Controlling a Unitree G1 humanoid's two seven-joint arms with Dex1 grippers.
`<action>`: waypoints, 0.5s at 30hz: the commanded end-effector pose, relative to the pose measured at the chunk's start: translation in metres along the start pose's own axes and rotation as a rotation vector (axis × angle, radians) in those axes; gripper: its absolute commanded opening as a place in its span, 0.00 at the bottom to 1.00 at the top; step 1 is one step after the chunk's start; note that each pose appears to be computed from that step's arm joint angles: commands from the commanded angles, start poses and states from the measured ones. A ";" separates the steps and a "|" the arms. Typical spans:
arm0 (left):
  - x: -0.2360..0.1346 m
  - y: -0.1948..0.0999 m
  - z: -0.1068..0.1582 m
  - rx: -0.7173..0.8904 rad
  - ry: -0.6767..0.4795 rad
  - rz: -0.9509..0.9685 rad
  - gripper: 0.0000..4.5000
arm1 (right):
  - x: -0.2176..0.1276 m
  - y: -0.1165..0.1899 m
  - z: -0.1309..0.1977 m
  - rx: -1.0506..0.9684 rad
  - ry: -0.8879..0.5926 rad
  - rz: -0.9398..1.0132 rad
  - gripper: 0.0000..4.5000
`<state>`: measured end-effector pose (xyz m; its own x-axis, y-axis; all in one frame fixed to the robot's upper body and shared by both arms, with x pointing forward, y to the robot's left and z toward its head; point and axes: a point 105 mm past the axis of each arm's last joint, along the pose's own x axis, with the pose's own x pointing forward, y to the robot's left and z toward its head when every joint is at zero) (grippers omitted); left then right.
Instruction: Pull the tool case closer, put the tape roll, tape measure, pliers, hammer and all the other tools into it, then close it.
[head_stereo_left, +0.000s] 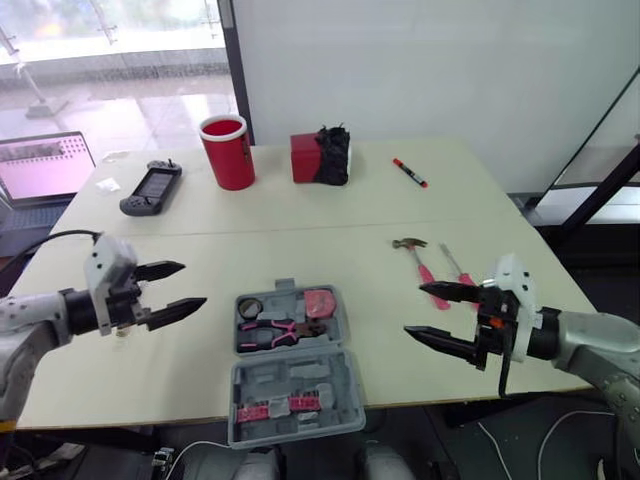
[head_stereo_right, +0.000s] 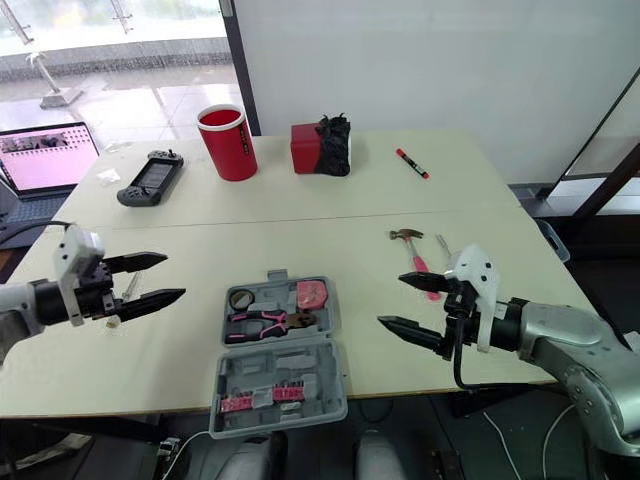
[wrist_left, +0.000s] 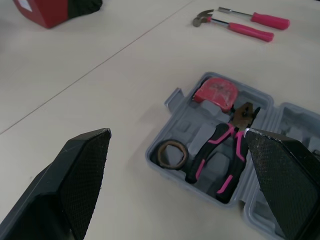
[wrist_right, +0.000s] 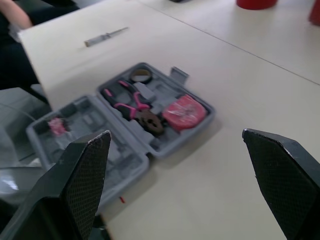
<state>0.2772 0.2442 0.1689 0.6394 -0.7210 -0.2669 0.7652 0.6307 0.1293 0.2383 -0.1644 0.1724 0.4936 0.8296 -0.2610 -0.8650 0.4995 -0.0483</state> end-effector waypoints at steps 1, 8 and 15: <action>0.001 0.002 0.008 0.034 -0.007 0.031 1.00 | 0.001 0.007 0.016 -0.056 -0.013 0.037 0.99; -0.030 -0.010 -0.025 -0.054 0.007 0.206 1.00 | 0.021 0.002 0.035 -0.099 -0.011 0.170 0.99; -0.048 -0.040 -0.050 -0.092 0.065 0.239 1.00 | 0.038 -0.009 0.015 -0.157 0.090 0.240 0.99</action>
<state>0.2127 0.2704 0.1171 0.7810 -0.5313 -0.3284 0.5762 0.8158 0.0503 0.2652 -0.1346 0.1759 0.2782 0.8948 -0.3491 -0.9598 0.2733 -0.0643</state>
